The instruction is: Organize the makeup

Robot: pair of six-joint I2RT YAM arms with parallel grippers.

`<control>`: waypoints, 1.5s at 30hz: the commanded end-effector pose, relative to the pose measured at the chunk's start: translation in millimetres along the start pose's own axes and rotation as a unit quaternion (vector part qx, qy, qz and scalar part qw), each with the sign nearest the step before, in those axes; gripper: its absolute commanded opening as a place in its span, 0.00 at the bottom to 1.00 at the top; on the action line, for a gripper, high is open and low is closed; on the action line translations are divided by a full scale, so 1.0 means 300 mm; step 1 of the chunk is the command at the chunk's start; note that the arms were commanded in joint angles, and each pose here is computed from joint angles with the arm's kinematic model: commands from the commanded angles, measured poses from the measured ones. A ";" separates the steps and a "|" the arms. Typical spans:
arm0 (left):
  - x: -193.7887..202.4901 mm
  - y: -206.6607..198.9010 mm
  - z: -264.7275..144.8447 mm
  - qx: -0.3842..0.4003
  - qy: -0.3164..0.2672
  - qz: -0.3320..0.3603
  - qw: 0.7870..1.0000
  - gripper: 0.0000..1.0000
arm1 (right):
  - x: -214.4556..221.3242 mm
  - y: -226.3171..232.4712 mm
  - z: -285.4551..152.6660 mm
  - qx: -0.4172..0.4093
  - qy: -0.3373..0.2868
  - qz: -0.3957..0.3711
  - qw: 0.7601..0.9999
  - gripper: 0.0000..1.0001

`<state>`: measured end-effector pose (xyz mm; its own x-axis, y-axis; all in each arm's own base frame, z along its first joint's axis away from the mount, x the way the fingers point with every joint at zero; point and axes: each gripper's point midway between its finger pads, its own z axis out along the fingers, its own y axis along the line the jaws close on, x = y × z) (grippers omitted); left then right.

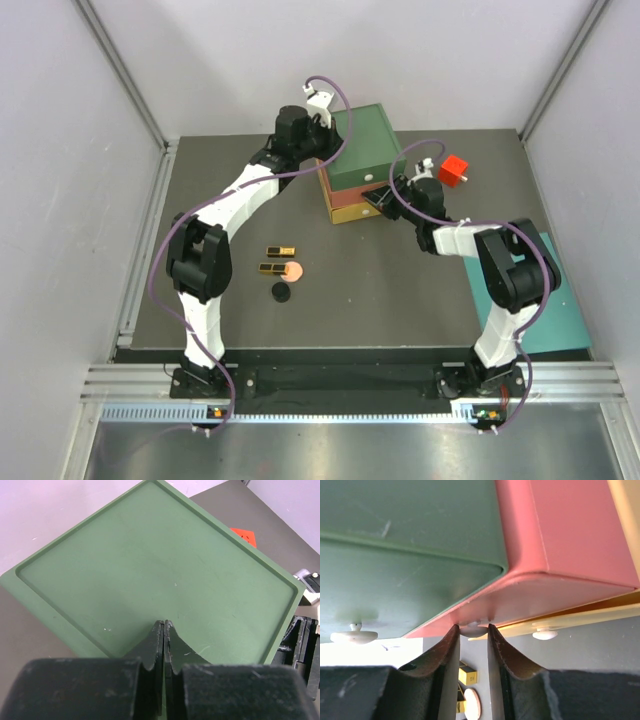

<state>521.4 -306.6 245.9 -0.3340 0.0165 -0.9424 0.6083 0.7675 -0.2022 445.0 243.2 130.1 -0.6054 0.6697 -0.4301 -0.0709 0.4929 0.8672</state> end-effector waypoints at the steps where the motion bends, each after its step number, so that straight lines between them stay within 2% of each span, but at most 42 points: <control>1: 0.436 0.085 -0.035 -0.042 0.198 -0.043 0.978 0.00 | -0.076 0.051 -0.043 -0.013 -0.040 -0.011 0.999 0.00; 17: 0.445 0.086 -0.028 -0.042 0.199 -0.047 0.978 0.00 | 0.068 -0.027 -0.229 0.023 0.028 -0.063 0.997 0.00; 24: 0.465 0.088 -0.030 -0.044 0.203 -0.049 0.977 0.00 | 0.103 -0.059 -0.319 0.037 0.027 -0.066 0.997 0.00; 27: 0.469 0.087 -0.031 -0.043 0.204 -0.050 0.977 0.00 | 0.105 -0.064 -0.323 0.040 0.027 -0.065 0.997 0.09; 28: 0.470 0.087 -0.031 -0.043 0.204 -0.050 0.977 0.00 | 0.105 -0.061 -0.322 0.039 0.027 -0.066 0.997 0.18; 30: 0.465 0.085 -0.032 -0.042 0.203 -0.050 0.977 0.00 | 0.097 -0.050 -0.322 0.040 0.027 -0.068 0.996 0.27; 31: 0.465 0.086 -0.032 -0.042 0.203 -0.049 0.977 0.00 | 0.094 -0.042 -0.323 0.040 0.025 -0.076 0.996 0.37; 33: 0.463 0.085 -0.032 -0.041 0.201 -0.049 0.977 0.00 | 0.084 -0.021 -0.329 0.043 0.026 -0.087 0.995 0.49; 36: 0.459 0.086 -0.031 -0.042 0.200 -0.049 0.978 0.00 | 0.064 0.006 -0.340 0.044 0.027 -0.118 0.992 0.59; 41: 0.450 0.087 -0.030 -0.043 0.196 -0.046 0.979 0.00 | 0.072 0.042 -0.394 0.049 0.055 -0.155 0.985 0.63; 45: 0.444 0.087 -0.030 -0.043 0.195 -0.046 0.979 0.00 | 0.090 0.092 -0.442 0.040 0.082 -0.224 0.970 0.63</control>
<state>521.6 -306.7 245.8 -0.3323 0.0181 -0.9430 0.6094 0.7672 -0.2000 331.4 197.8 140.8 -0.6803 0.4251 -0.5971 -0.1457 0.7199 0.6786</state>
